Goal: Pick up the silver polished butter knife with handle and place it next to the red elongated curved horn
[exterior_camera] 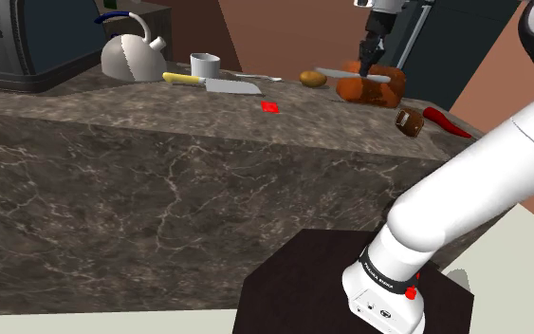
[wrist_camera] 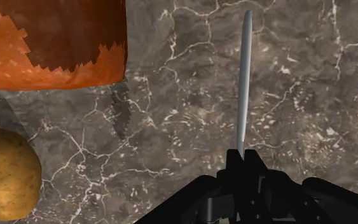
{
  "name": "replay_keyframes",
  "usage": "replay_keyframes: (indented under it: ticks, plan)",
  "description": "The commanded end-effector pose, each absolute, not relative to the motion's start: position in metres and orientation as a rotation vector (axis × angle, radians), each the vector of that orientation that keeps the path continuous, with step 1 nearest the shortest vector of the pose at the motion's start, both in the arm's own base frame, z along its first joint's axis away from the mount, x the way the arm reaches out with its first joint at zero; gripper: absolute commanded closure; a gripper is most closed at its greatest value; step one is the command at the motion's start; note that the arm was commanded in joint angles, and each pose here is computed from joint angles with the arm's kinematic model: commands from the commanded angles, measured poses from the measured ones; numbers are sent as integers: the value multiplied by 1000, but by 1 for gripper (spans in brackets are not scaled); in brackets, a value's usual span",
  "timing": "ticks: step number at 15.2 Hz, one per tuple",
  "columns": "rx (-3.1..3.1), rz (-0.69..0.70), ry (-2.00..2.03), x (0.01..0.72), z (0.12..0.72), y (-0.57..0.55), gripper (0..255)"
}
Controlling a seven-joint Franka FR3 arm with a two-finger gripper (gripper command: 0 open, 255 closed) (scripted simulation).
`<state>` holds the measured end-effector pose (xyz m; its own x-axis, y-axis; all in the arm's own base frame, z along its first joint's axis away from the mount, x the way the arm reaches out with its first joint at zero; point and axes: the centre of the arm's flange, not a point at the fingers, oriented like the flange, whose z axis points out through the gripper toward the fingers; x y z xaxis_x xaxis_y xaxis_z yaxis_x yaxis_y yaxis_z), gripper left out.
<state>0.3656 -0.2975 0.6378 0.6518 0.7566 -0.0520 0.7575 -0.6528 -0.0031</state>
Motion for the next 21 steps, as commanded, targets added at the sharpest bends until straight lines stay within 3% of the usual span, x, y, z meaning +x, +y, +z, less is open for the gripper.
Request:
replay_keyframes:
  ticks: [1,21]
  plan:
    - [2837,-76,1302,342,639,-309,255]
    - [2837,-76,1302,96,639,-431,255]
